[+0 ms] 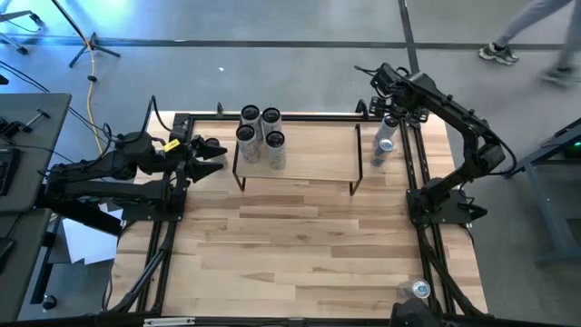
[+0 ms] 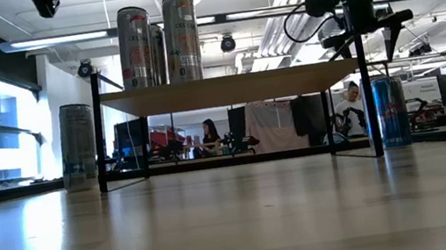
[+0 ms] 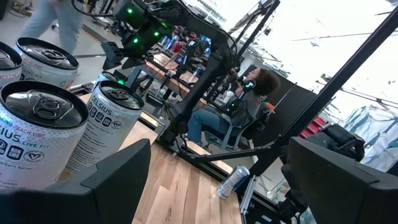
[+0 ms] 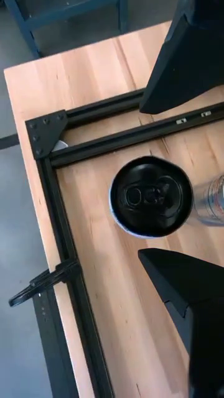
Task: Place canned beverage on shelf
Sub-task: Put the right white blue soda can on the shelf
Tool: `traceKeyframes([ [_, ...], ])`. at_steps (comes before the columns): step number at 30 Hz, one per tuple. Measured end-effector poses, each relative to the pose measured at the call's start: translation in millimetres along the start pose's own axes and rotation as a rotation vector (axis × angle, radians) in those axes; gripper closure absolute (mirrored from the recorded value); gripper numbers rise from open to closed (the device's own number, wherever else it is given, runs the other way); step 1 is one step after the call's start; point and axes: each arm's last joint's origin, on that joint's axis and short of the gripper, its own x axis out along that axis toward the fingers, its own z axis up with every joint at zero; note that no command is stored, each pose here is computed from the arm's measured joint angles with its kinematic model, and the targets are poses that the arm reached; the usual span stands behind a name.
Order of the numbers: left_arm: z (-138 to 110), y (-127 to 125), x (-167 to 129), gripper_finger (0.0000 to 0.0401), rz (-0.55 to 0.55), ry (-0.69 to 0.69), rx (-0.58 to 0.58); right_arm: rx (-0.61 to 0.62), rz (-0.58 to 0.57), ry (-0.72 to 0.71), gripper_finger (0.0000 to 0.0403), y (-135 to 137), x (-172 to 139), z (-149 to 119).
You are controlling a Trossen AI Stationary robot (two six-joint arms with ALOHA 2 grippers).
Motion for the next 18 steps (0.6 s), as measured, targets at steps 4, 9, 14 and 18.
traceKeyframes([
  [4,0,0,0,0.005,0.0,0.0,0.0,0.014,0.028,0.067,0.0045,-3,16,1],
  [9,0,0,0,0.005,0.0,0.0,0.0,0.045,0.044,0.106,0.0045,-6,31,1],
  [14,0,0,0,0.005,0.0,0.0,0.0,0.047,0.087,0.074,0.0045,-3,32,6],
  [18,0,0,0,0.005,0.0,0.0,0.0,0.041,0.081,0.091,0.0045,-1,36,6],
])
